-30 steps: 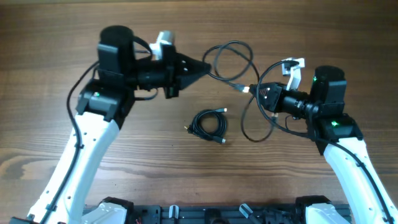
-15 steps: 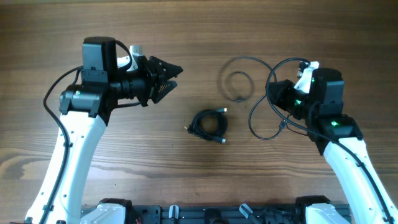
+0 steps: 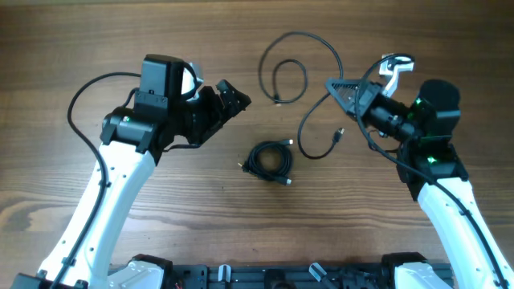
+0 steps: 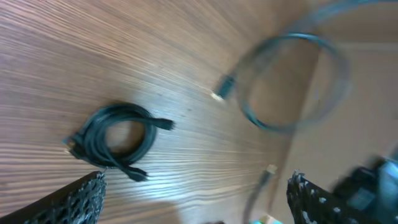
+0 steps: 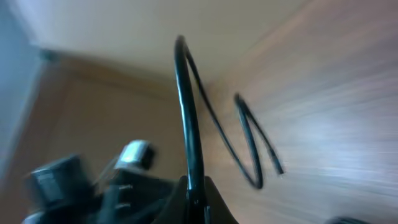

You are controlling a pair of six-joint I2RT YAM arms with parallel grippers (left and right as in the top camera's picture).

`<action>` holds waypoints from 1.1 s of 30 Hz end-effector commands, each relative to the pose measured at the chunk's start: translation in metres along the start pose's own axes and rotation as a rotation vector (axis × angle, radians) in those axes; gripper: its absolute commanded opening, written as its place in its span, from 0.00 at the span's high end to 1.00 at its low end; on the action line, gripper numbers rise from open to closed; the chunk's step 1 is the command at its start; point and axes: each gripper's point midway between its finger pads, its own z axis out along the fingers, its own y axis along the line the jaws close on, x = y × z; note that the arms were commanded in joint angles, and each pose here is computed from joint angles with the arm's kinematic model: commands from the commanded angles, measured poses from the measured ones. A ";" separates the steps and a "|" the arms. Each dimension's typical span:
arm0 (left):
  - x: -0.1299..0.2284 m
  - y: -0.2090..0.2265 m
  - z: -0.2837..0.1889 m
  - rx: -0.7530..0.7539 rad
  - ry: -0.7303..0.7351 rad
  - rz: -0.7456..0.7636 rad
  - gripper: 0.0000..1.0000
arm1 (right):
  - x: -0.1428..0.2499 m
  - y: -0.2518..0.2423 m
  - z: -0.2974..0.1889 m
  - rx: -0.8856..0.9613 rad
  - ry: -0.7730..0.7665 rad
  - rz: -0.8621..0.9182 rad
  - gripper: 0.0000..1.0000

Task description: Untangle cables

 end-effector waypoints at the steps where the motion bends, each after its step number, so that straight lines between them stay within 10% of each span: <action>1: 0.003 0.002 0.007 -0.037 -0.002 0.070 0.02 | 0.006 0.039 -0.003 -0.147 0.090 0.180 0.95; 15: 0.018 -0.032 0.000 0.142 0.083 0.159 0.11 | 0.004 0.013 0.000 -0.045 0.050 0.263 0.96; 27: 0.017 -0.024 0.017 -0.004 -0.026 -0.010 0.15 | 0.030 0.069 0.015 -0.204 0.160 0.413 0.96; 33: 0.018 -0.025 0.018 -0.002 -0.024 -0.006 0.38 | 0.035 0.073 0.013 -0.213 0.191 0.410 0.96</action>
